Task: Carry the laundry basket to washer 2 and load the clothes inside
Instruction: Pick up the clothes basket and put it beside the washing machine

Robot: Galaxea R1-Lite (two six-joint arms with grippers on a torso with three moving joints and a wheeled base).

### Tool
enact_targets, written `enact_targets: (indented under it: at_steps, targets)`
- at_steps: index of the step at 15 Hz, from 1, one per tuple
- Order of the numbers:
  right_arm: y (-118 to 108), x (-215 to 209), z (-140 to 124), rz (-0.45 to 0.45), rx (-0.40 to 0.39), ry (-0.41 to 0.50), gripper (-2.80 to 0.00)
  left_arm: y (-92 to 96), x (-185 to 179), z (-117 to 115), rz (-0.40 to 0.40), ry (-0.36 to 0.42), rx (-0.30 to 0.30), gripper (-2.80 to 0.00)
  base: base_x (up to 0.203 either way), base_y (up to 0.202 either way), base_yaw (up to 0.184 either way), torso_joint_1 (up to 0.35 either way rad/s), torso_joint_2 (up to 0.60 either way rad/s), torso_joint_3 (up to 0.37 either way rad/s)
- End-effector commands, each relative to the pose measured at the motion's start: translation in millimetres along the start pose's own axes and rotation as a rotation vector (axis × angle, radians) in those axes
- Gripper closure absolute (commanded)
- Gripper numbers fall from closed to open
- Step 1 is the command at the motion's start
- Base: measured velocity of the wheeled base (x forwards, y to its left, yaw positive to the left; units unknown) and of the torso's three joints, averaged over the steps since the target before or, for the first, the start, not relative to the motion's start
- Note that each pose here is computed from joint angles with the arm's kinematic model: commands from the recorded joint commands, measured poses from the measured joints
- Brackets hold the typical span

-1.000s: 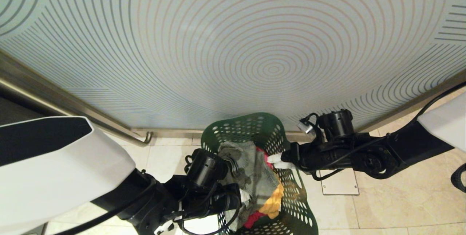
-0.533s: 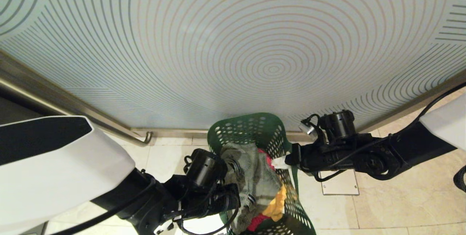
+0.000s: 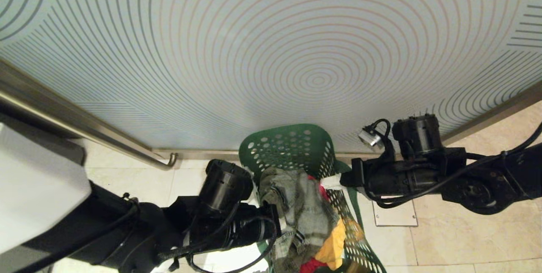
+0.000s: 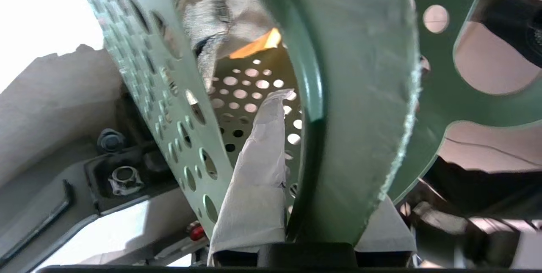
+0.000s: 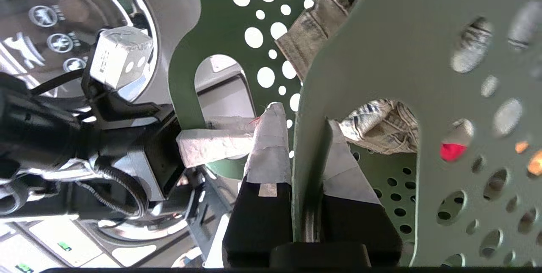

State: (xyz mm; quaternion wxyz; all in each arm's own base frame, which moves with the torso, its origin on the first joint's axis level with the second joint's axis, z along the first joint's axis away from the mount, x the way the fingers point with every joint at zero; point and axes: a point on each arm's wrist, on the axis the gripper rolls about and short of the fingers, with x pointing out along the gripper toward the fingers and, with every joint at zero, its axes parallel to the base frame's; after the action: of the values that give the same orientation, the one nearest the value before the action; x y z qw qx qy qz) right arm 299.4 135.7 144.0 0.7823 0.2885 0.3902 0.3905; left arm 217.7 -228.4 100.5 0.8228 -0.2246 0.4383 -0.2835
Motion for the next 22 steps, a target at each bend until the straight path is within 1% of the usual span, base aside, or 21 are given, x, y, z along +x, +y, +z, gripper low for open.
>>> enact_targets:
  at_steps: [1,5,7,11,15,18,22]
  targets:
    - [21.5,-18.3,0.6,0.032,-0.034,-0.029,0.00,-8.5,-15.2,1.3,-0.038,-0.026,0.010,0.00,0.000,0.000,0.000,0.000,0.00,0.000]
    - [33.6,-24.0,-1.9,0.047,-0.047,-0.025,0.00,-22.8,-25.2,-4.2,-0.088,-0.027,0.038,0.00,0.000,0.000,0.000,0.000,0.00,0.000]
    - [38.0,-23.7,-2.4,0.052,-0.049,-0.016,0.00,-23.6,-26.0,-4.8,-0.091,-0.026,0.040,0.00,0.000,0.000,0.000,0.000,0.00,0.000]
    - [38.4,-23.2,-2.1,0.051,-0.047,-0.013,0.00,-23.9,-25.4,-6.4,-0.090,-0.020,0.042,0.00,0.000,0.000,0.000,0.001,0.00,0.011]
    - [39.6,-24.2,-1.8,0.036,-0.028,0.006,0.00,-22.9,-24.0,-7.8,-0.087,-0.013,0.043,0.00,0.000,0.000,0.000,0.004,0.01,0.178]
    - [41.0,-24.5,-0.3,0.041,-0.037,0.000,0.00,-24.2,-25.2,-7.1,-0.092,-0.017,0.044,0.00,0.000,0.000,0.000,0.003,0.00,0.198]
    - [46.2,-29.4,0.8,0.040,-0.047,-0.015,0.00,-27.6,-23.4,-14.9,-0.101,0.011,0.059,0.00,0.000,0.000,0.000,0.001,0.00,0.199]
